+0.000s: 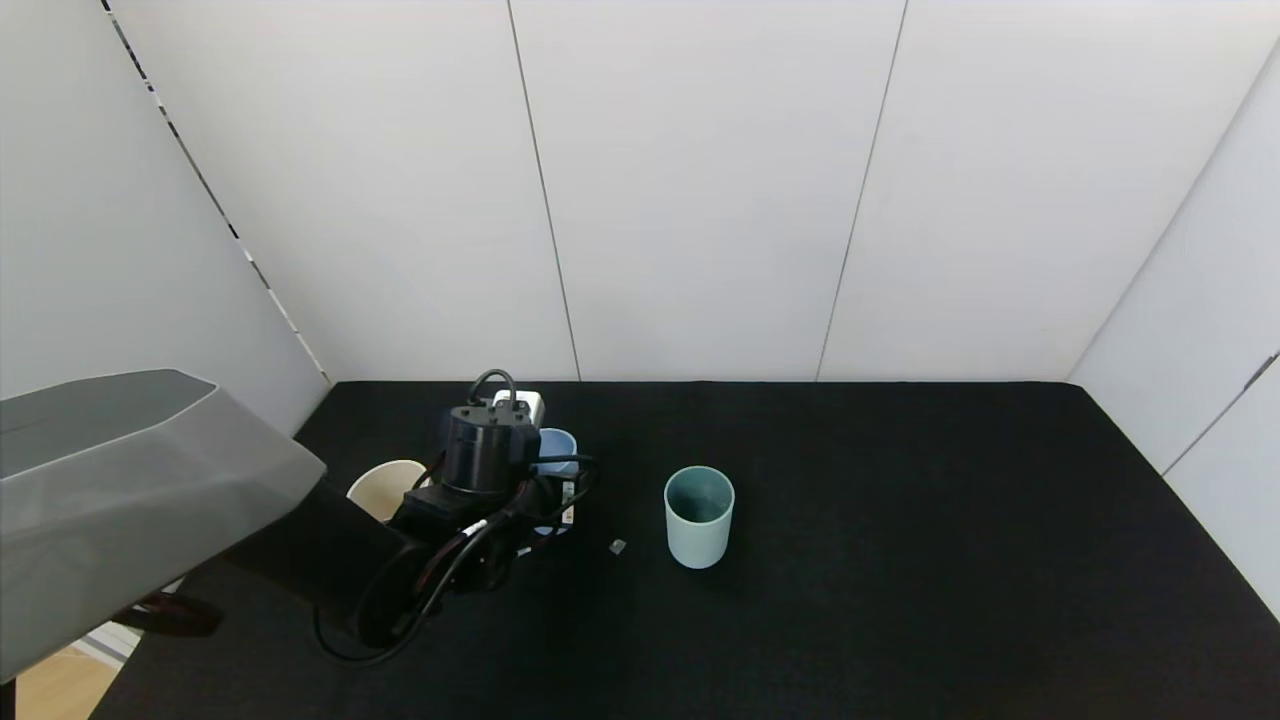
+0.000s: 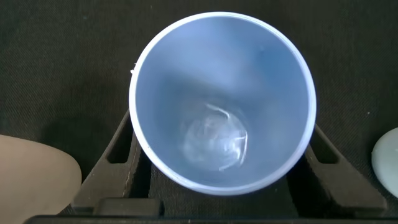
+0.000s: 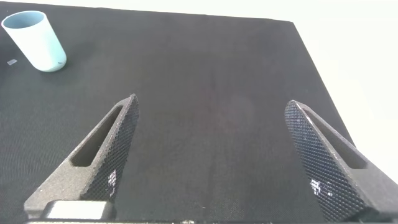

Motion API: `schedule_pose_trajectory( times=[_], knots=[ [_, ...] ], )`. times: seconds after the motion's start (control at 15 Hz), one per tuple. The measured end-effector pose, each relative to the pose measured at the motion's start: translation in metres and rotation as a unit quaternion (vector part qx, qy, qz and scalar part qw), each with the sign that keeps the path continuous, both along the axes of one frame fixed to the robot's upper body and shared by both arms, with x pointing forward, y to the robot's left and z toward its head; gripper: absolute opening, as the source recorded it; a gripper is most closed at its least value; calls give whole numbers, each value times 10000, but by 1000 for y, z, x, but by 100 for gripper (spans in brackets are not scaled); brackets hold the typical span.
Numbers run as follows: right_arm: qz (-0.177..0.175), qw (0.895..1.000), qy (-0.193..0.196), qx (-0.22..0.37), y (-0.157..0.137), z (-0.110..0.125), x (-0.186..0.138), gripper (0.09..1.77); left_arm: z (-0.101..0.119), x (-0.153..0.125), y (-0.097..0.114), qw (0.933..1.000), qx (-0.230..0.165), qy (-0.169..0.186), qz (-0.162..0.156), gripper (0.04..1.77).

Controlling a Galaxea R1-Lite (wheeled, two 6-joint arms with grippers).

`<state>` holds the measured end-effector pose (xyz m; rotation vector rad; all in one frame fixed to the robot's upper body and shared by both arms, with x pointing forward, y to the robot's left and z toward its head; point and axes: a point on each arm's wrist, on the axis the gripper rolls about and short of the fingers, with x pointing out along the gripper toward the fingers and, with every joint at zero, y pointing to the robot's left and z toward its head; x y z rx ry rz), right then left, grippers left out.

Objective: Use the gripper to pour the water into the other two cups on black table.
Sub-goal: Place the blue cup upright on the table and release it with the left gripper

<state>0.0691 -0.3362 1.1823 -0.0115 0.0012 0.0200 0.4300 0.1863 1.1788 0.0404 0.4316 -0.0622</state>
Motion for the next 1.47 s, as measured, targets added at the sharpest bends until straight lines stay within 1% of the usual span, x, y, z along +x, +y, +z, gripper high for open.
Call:
schedule_pose_trajectory(
  times=[0.67, 0.8, 1.0, 1.27, 1.47],
  knots=[
    [-2, 10000, 0, 0, 0, 0, 0, 171, -7, 0, 1, 9999, 57, 101, -1, 121],
    [-5, 10000, 0, -2, 0, 0, 0, 171, -7, -1, 1, 9999, 65, 113, -2, 135],
    [-5, 10000, 0, 0, 0, 0, 0, 171, -7, -1, 0, 9999, 37, 95, 6, 147],
    [-1, 10000, 0, -2, 0, 0, 0, 171, -4, -1, 0, 10000, 15, 30, 1, 156],
    [0, 10000, -2, -2, 0, 0, 0, 171, 8, -4, 1, 10000, 15, -80, -15, 161]
  ],
)
